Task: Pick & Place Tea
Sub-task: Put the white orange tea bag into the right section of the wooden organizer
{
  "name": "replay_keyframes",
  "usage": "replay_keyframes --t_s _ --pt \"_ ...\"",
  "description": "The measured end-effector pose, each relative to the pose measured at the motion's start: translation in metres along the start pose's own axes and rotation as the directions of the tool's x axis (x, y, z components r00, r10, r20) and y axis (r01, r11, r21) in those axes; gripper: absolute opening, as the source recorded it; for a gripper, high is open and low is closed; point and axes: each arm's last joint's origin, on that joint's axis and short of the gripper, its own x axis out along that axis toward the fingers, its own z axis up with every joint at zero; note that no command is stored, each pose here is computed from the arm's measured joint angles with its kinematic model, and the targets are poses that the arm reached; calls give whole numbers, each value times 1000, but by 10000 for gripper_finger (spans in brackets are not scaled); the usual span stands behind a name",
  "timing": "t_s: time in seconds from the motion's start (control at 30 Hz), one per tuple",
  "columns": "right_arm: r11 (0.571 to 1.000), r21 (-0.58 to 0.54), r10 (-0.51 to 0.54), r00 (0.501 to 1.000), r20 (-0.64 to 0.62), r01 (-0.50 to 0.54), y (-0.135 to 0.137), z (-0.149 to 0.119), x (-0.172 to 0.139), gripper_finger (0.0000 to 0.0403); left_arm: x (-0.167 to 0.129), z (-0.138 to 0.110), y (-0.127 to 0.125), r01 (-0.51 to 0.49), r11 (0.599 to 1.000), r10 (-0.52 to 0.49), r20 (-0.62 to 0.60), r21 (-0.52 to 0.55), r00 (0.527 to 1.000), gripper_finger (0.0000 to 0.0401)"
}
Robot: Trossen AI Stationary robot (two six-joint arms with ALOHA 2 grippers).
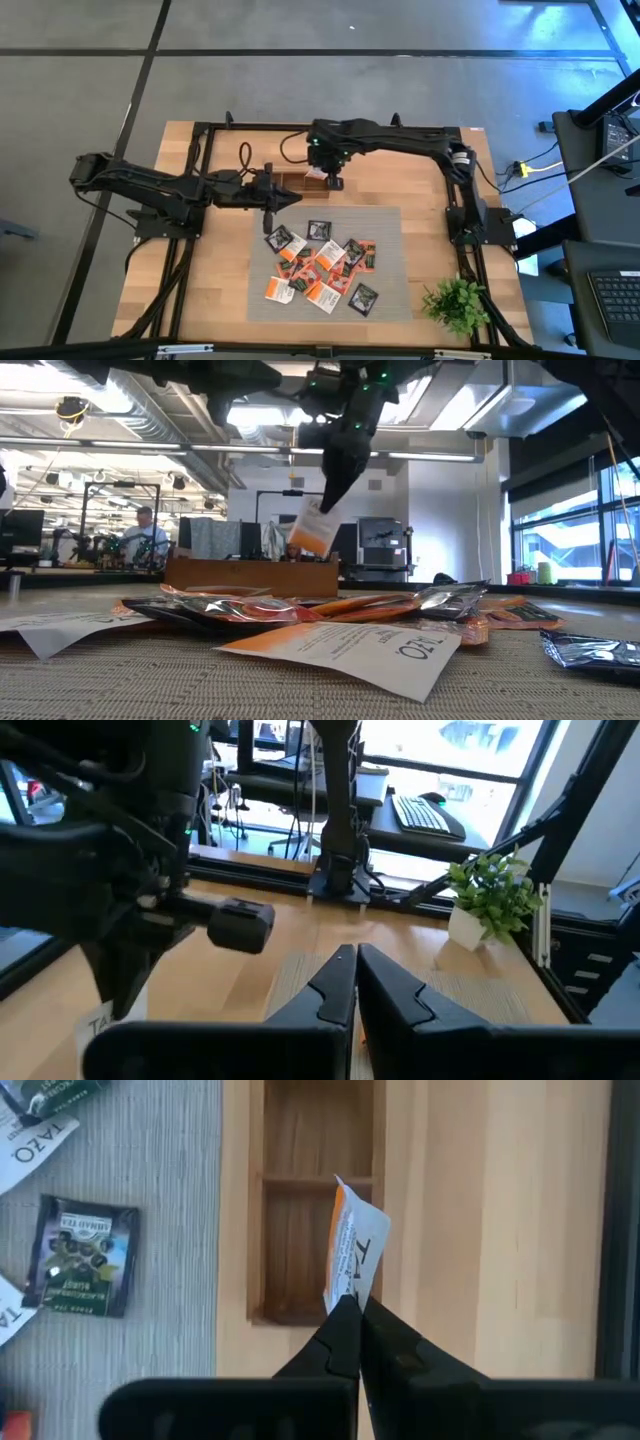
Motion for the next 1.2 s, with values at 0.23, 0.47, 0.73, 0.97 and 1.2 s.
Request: replay_keyframes --t_s 0.23,0.47,0.73,0.97,1.2 --pt "998 -66 -3 1000 5 4 -3 2 1 6 0 0 0 0 1000 0 0 0 1000 9" --pt "998 -62 -6 1000 -3 5 -9 -1 2 6 0 0 0 0 1000 0 0 0 1000 11" --pt "998 -58 -5 1000 -2 5 -10 -1 2 6 0 0 0 0 1000 0 0 -1 1000 11" --pt "999 -38 18 1000 7 -17 -9 -1 2 6 0 0 0 0 1000 0 0 -2 1000 9" --pt "999 -33 30 1000 5 -30 -9 -1 4 6 0 0 0 0 1000 0 0 -3 1000 12"
